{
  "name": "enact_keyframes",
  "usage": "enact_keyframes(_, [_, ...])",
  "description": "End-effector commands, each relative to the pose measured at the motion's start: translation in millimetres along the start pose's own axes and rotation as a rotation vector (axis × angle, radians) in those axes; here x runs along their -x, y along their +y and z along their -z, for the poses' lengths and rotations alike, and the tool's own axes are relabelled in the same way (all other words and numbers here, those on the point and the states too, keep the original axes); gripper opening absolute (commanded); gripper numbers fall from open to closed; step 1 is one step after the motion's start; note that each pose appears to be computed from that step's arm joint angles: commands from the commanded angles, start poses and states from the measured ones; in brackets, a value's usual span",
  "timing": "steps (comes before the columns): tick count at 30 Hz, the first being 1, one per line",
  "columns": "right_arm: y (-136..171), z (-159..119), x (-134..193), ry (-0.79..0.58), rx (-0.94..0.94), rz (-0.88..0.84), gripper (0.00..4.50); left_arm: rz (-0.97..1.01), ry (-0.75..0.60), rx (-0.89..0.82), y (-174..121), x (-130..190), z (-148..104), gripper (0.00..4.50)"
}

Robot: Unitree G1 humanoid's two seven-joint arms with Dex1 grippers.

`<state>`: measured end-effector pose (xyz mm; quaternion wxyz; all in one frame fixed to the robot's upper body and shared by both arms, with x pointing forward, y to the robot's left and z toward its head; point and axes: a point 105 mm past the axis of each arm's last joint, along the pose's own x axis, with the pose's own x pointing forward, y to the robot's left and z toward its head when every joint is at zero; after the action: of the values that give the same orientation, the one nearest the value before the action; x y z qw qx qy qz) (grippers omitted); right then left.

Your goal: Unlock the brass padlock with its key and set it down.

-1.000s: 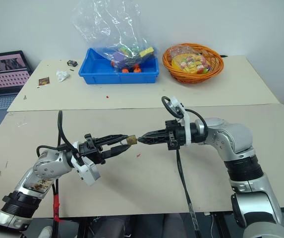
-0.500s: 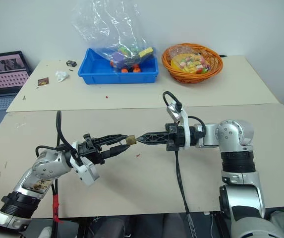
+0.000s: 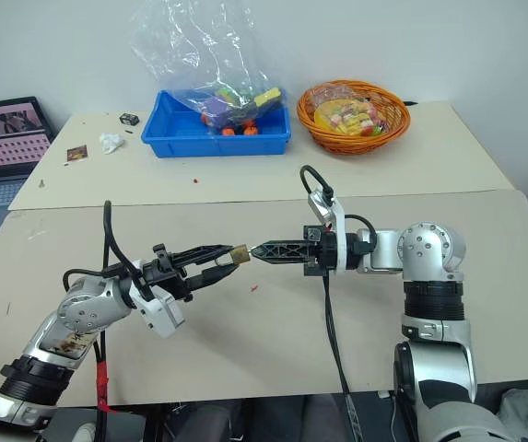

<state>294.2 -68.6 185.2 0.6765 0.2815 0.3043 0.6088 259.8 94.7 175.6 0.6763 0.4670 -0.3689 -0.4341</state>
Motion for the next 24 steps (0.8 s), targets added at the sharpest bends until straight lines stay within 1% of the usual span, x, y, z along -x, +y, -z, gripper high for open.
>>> enact_keyframes(1, [7, -7, -2, -0.028, 0.105, 0.012, 1.52, -0.020, -0.072, -0.037, 9, -6, -17, 0.83])
enact_keyframes(3, [8, -10, -1, -0.045, 0.135, 0.011, 2.20, -0.020, -0.072, -0.038, 10, -6, -17, 0.83])
enact_keyframes(8, [6, -14, 5, -0.077, 0.161, 0.016, 2.20, -0.021, -0.074, -0.040, 11, -8, -18, 0.83])
enact_keyframes(12, [13, -15, 7, -0.076, 0.179, -0.025, 2.20, -0.022, -0.072, -0.039, 12, -8, -17, 0.83])
enact_keyframes(17, [38, 0, 9, -0.015, 0.214, -0.170, 2.20, -0.021, -0.071, -0.039, 12, -8, -18, 0.83])
enact_keyframes(19, [45, 6, 9, 0.003, 0.233, -0.202, 2.20, -0.021, -0.071, -0.039, 12, -8, -18, 0.83])
enact_keyframes(20, [47, 8, 8, 0.008, 0.241, -0.209, 2.20, -0.021, -0.070, -0.039, 12, -7, -18, 0.83])
enact_keyframes(24, [36, 13, -8, 0.002, 0.293, -0.157, 2.20, -0.020, -0.066, -0.034, 11, -6, -17, 0.83])
